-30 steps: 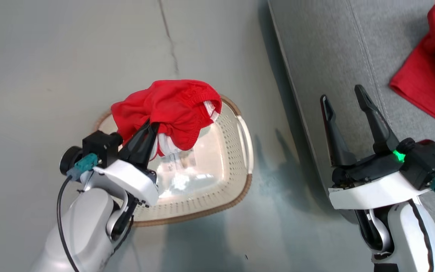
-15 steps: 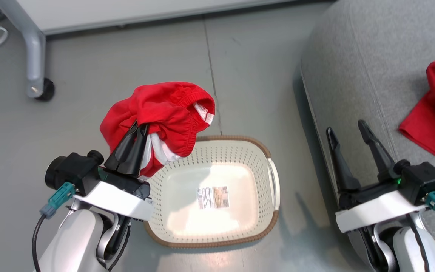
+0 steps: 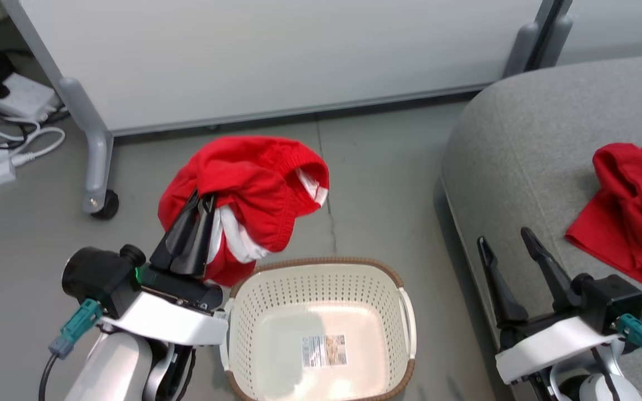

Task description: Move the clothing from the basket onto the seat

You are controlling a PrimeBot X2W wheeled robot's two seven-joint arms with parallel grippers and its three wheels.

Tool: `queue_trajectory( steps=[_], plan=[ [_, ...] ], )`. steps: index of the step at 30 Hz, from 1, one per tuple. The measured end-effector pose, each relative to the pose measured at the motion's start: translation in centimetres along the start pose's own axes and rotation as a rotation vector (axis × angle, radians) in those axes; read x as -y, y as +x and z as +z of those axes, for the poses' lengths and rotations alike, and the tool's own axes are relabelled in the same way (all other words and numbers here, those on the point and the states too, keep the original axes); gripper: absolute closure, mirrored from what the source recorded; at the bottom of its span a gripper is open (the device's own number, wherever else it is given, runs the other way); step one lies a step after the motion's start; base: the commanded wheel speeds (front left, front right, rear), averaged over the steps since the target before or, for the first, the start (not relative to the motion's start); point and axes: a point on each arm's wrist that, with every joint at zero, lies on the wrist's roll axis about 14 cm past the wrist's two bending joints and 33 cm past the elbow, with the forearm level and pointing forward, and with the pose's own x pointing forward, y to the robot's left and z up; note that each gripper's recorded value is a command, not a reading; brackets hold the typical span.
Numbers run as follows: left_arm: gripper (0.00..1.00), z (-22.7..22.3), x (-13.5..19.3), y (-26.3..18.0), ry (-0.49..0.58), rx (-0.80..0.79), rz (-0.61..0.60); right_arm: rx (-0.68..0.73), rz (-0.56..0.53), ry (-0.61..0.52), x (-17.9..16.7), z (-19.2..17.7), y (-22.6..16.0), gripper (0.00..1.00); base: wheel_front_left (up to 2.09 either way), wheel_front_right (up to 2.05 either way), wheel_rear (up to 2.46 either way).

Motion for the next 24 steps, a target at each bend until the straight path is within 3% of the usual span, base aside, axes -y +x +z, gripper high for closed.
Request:
queue_trajectory(
  steps=[10, 20, 24],
  plan=[
    [1.00, 2.1, 1.6, -2.2, 0.002, 0.042, 0.003, 0.024, 0.009, 0.011, -0.9, 1.3, -2.6, 0.00, 0.00, 0.00, 0.00],
    [1.00, 1.1, 2.3, -3.6, -0.009, -0.004, 0.005, 0.024, 0.015, 0.022, -1.3, 1.4, -3.4, 0.00, 0.00, 0.00, 0.00],
    [1.00, 1.1, 2.4, -3.6, -0.008, -0.010, 0.000, 0.061, 0.070, 0.042, -3.1, 2.5, -2.8, 0.00, 0.00, 0.00, 0.00]
  ],
)
